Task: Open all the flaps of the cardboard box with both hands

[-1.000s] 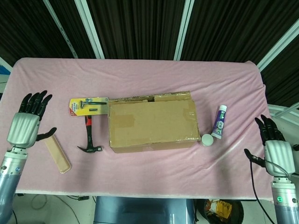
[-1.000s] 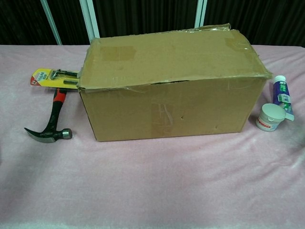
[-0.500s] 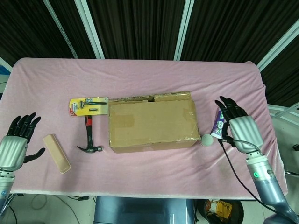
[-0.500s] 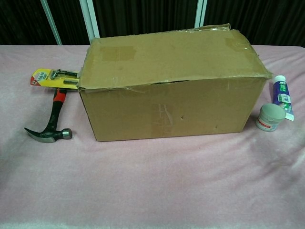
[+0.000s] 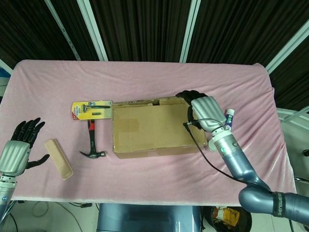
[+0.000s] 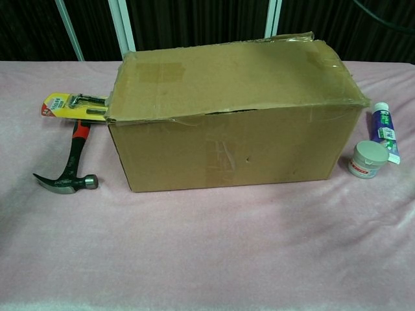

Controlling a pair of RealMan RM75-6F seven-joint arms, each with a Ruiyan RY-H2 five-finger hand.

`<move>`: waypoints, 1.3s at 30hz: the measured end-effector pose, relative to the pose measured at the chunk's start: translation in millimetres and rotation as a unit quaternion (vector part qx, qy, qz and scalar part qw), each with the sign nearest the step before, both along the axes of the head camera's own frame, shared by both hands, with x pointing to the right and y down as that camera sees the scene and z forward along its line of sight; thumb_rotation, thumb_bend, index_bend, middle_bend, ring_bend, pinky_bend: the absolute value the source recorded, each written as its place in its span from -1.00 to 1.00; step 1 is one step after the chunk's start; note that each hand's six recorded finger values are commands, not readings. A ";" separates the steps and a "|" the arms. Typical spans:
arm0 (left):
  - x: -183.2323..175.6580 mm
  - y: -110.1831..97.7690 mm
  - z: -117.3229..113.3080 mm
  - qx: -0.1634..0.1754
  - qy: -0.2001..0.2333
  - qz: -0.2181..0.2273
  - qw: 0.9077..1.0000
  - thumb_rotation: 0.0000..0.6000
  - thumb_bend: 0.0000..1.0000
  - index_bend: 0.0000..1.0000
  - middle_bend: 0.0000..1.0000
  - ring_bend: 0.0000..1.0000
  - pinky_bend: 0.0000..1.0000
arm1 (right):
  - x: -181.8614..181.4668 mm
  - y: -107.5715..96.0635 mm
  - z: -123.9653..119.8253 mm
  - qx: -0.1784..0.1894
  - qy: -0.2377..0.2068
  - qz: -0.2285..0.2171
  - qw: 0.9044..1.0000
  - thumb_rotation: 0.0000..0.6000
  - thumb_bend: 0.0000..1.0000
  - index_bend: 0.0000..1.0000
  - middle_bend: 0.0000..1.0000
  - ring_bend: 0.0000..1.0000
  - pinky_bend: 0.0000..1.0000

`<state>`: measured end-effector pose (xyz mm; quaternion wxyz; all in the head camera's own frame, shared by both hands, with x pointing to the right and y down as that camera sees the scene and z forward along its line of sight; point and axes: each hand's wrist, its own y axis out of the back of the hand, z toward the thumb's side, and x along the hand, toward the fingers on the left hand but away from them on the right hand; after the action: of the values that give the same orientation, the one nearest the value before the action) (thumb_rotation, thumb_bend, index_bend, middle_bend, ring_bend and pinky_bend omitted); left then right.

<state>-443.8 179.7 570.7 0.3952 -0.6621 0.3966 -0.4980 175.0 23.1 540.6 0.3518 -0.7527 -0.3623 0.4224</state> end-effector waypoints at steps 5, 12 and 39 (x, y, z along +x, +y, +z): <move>-1.3 -1.5 1.1 -0.005 0.004 -0.003 1.000 1.00 -0.72 -1.00 -1.00 -1.00 -1.00 | -27.4 -14.7 14.8 -0.018 -0.007 0.009 1.000 1.00 0.87 -0.51 -0.45 -0.50 -0.30; -2.2 -2.4 1.5 -0.009 0.008 -0.006 1.000 1.00 -0.72 -1.00 -1.00 -1.00 -1.00 | -53.3 -24.0 36.7 -0.043 -0.005 0.015 0.999 1.00 0.87 -0.42 -0.37 -0.45 -0.30; -5.0 -5.0 3.3 -0.021 0.014 -0.018 1.000 1.00 -0.72 -1.00 -1.00 -1.00 -1.00 | -57.3 -14.1 85.7 -0.096 0.018 0.029 0.995 1.00 0.88 -0.30 -0.21 -0.30 -0.24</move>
<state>-448.8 174.7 574.0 0.3667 -0.6703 0.4033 -0.5035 117.7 9.0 626.4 0.2717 -0.7645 -0.3358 0.4786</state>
